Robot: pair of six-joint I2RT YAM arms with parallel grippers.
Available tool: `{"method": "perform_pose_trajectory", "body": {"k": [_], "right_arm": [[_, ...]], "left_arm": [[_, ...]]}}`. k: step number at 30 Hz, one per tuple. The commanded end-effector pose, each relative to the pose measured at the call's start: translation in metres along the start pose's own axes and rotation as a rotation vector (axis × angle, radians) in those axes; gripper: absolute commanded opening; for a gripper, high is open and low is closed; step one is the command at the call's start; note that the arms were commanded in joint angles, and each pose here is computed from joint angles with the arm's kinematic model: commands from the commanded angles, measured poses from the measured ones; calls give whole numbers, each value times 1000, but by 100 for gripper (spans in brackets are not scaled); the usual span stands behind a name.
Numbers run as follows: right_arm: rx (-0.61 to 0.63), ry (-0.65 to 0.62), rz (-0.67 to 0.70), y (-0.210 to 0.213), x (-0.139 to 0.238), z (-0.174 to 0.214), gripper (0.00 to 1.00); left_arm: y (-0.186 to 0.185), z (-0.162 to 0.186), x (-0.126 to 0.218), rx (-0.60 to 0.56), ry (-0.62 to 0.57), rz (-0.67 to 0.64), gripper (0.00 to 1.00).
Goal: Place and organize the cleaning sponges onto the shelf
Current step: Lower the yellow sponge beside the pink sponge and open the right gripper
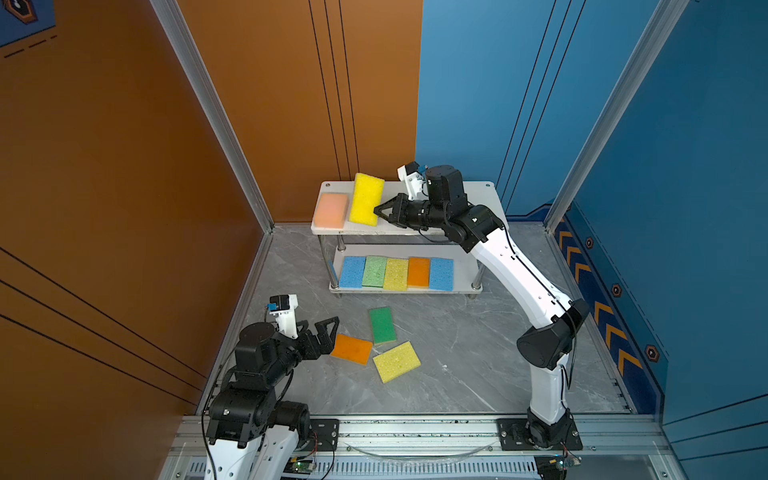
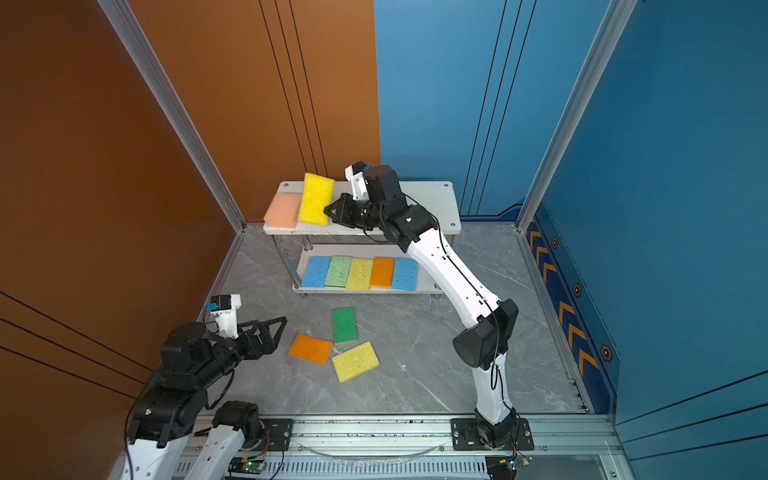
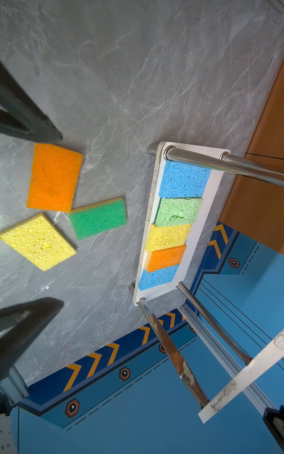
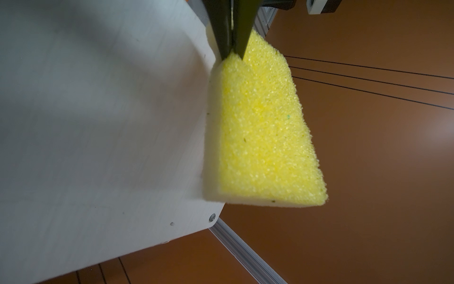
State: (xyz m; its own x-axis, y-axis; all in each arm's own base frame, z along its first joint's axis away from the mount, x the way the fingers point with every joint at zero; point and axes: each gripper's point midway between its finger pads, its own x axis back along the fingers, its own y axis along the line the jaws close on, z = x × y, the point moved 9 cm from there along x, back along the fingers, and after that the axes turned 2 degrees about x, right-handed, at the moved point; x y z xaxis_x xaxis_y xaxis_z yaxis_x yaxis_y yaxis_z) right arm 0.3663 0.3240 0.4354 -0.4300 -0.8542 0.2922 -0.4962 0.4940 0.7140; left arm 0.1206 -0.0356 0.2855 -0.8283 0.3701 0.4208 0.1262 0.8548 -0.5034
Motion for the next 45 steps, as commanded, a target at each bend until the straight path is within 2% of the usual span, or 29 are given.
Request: {"method": "perform_pose_trajectory", "body": {"k": [1,17,20,29,45], "right_arm": [[-11,0,-19,4,1,-4,0],[-27,10,-15,-6,-11,-5,0],[-27,8,-11,-7,-11,-5,10],[-26,6,-11,-7,-10,-6,27],[-19,17,-14,-4,-11,-2,36]], "left_arm": [[2,3,-1,-16,3,-10,98],[2,2,-2,-15,7,-12,98],[2,2,-2,-16,9,-12,98],[2,2,-2,-16,10,-11,98],[2,2,-2,-16,8,-13,98]]}}
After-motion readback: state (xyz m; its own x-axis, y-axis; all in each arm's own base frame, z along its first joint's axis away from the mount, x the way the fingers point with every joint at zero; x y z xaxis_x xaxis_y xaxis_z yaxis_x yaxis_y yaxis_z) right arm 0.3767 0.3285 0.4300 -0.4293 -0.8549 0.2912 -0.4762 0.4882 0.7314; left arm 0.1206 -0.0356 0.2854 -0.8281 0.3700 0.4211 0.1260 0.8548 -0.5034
